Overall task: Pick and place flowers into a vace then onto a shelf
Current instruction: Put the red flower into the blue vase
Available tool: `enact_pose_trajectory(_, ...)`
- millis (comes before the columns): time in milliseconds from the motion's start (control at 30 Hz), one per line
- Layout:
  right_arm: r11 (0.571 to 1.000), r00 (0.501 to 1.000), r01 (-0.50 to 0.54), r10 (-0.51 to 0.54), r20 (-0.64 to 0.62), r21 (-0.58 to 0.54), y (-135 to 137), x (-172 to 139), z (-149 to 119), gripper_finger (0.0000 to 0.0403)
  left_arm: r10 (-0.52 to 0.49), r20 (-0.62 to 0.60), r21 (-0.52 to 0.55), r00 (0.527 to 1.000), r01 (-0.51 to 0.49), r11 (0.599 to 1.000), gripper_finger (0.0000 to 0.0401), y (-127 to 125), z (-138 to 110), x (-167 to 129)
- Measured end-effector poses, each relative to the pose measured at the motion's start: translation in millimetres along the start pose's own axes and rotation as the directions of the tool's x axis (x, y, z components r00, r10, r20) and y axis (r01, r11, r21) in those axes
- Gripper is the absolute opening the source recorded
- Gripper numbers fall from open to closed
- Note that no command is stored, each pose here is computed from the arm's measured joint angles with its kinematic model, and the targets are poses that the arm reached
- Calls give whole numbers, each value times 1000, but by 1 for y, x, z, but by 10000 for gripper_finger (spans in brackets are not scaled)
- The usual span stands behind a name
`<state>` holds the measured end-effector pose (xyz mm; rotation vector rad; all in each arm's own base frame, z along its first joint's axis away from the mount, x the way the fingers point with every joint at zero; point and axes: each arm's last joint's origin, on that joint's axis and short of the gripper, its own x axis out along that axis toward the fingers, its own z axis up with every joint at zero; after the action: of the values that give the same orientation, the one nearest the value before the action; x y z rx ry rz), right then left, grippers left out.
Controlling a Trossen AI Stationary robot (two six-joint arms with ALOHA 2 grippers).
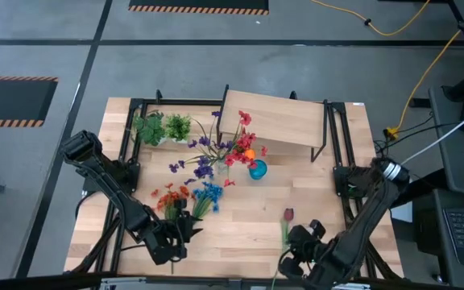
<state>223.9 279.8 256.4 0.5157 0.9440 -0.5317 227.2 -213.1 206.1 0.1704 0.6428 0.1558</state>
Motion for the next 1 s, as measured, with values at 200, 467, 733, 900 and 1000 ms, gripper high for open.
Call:
enact_pose_trajectory(200, 988, 992, 124, -124, -7, 96, 1, 18, -11, 2, 11, 14, 22, 1000, -12, 1000, 127, 1, 2, 1)
enact_pose_trajectory(467, 981, 985, 159, -151, -80, 115, 4, 28, -20, 79, 99, 59, 123, 993, -106, 987, 127, 7, 5, 4)
enact_pose_trajectory(733, 961, 983, 176, -161, -87, 212, 9, 41, -28, 177, 114, 57, 165, 992, -122, 979, 127, 10, 7, 7)
enact_pose_trajectory(900, 931, 967, 242, -207, -151, 273, 9, 51, -36, 212, 114, 58, 165, 992, -122, 979, 127, 10, 7, 7)
enact_pose_trajectory(1000, 916, 961, 266, -224, -164, 302, 9, 57, -40, 217, 114, 58, 165, 992, -122, 979, 127, 10, 8, 7)
